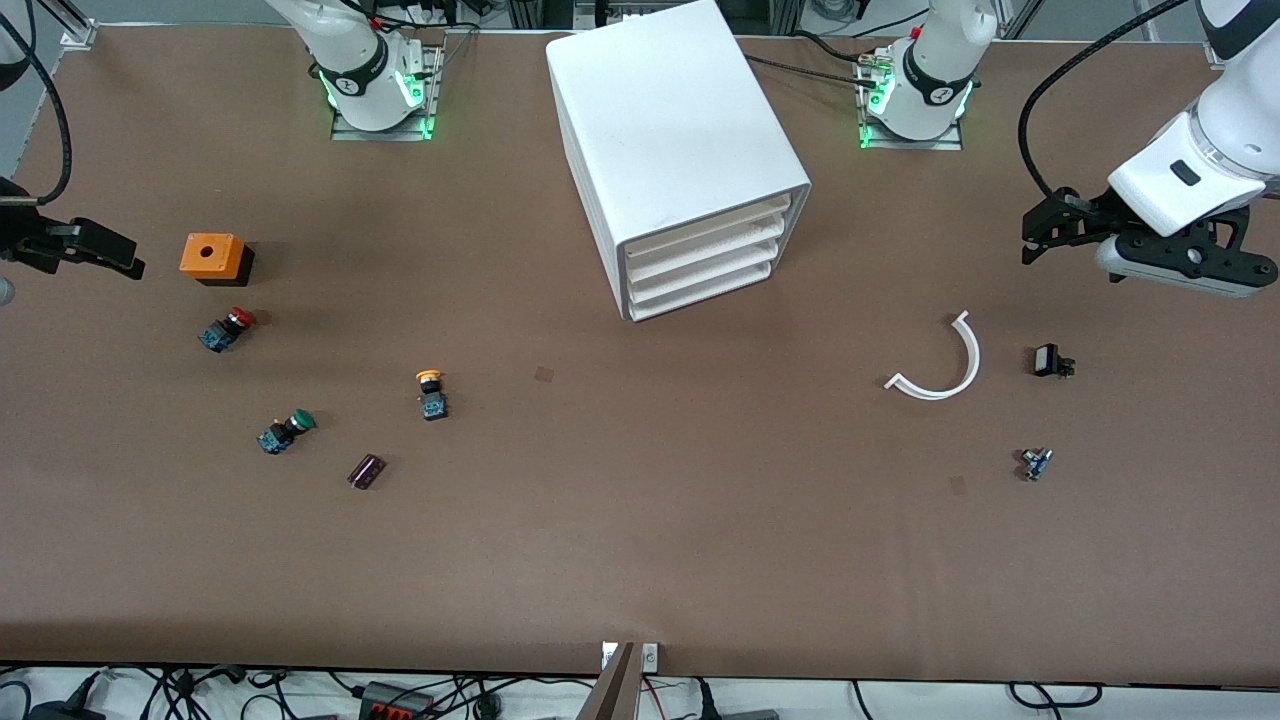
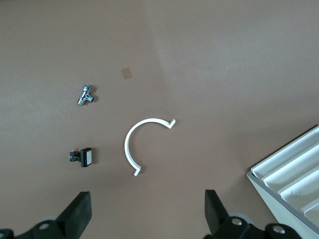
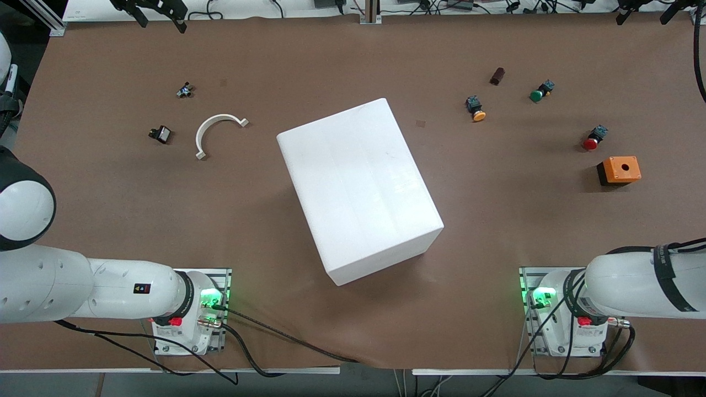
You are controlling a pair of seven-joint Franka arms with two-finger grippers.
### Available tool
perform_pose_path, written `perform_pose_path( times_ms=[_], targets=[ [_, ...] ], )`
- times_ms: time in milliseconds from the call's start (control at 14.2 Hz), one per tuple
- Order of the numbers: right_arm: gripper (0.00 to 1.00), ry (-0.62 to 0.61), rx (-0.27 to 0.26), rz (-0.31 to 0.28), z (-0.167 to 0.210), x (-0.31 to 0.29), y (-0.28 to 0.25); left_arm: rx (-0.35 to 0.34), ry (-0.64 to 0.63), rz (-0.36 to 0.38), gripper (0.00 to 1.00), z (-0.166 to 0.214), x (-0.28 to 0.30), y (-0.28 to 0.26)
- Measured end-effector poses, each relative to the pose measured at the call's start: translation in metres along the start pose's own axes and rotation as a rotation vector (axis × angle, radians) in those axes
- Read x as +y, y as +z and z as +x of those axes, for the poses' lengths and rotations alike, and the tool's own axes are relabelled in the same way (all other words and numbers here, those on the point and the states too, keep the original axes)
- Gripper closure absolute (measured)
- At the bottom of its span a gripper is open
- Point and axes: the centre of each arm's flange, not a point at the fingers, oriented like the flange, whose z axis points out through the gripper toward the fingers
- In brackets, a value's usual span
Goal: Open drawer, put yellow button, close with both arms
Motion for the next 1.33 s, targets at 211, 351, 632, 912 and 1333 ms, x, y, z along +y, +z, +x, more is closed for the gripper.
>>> perform_pose_path(
  times_ms=[211, 351, 632, 912, 1333],
  targets=[
    [0.0, 0.0, 0.0, 0.0, 0.0, 0.0, 0.0, 0.0, 0.0, 0.0, 0.0, 0.0, 0.0, 0.0],
    [0.0, 0.0, 0.0, 0.0, 0.0, 0.0, 0.0, -0.001, 0.0, 0.0, 0.0, 0.0, 0.0, 0.0],
    [0.0, -0.009, -0.007, 0.0, 0.0, 0.0, 0.003, -0.009, 0.002, -0.002, 0.0, -0.001, 0.001, 0.001],
    [0.0, -0.035, -0.048, 0.001, 0.008, -0.013, 0.025, -0.159, 0.048, -0.037, 0.0, -0.011, 0.027, 0.019],
    [0.0, -0.093, -0.125, -0.001, 0.032, -0.047, 0.083, -0.39, 0.166, -0.356, 0.0, -0.003, 0.091, 0.088]
  ],
)
